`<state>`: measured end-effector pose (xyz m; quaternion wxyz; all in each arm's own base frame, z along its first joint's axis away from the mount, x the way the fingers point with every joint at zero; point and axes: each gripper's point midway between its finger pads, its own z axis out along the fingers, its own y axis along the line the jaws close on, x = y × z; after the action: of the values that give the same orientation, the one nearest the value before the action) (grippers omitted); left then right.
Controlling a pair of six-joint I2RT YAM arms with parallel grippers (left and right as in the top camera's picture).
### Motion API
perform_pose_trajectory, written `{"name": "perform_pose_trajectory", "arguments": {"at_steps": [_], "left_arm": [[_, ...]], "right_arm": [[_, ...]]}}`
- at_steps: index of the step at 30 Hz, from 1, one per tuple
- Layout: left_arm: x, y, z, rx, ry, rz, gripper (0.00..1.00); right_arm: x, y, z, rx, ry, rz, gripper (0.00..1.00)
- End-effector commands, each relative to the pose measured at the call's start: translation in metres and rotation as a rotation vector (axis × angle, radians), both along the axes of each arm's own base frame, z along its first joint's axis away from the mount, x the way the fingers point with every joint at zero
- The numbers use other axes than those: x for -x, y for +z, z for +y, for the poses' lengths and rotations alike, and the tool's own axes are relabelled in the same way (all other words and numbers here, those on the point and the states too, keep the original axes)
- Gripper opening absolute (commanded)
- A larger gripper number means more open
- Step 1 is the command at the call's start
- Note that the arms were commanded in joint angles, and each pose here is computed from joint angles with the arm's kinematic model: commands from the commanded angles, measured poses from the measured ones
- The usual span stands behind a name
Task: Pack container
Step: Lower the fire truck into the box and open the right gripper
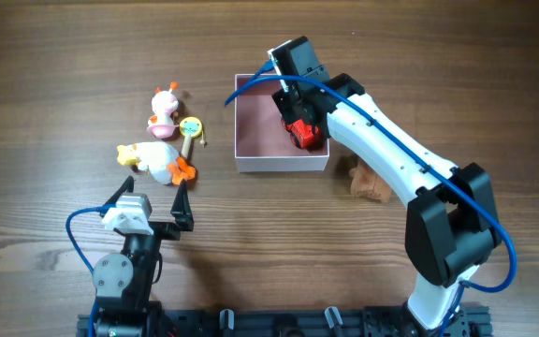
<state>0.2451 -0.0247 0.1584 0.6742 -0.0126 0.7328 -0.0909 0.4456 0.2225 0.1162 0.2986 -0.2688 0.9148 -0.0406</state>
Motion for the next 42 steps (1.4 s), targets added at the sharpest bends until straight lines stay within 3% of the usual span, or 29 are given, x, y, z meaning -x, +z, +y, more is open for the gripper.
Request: {"name": "perform_pose_trajectory", "arguments": {"at_steps": [1, 6, 14, 20, 32, 42], "left_arm": [[0.0, -0.003, 0.0, -0.018, -0.008, 0.002, 1.0], [0.0, -0.003, 0.0, -0.018, -0.008, 0.002, 1.0], [0.0, -0.003, 0.0, -0.018, -0.008, 0.002, 1.0], [0.0, -0.003, 0.0, -0.018, -0.008, 0.002, 1.0], [0.0, -0.003, 0.0, -0.018, -0.008, 0.002, 1.0], [0.0, -0.003, 0.0, -0.018, -0.008, 0.002, 1.0]], "right_arm": [[-0.005, 0.017, -0.007, 0.061, 0.037, -0.046, 0.04], [-0.008, 0.016, -0.01, 0.068, 0.045, -0.047, 0.04], [0.011, -0.008, 0.033, -0.061, 0.296, 0.065, 0.04], [0.024, -0.044, 0.027, 0.003, 0.34, 0.167, 0.04], [0.009, -0.061, -0.005, 0.187, 0.234, 0.138, 0.04], [-0.003, -0.055, -0.011, 0.195, 0.149, 0.086, 0.04]]}}
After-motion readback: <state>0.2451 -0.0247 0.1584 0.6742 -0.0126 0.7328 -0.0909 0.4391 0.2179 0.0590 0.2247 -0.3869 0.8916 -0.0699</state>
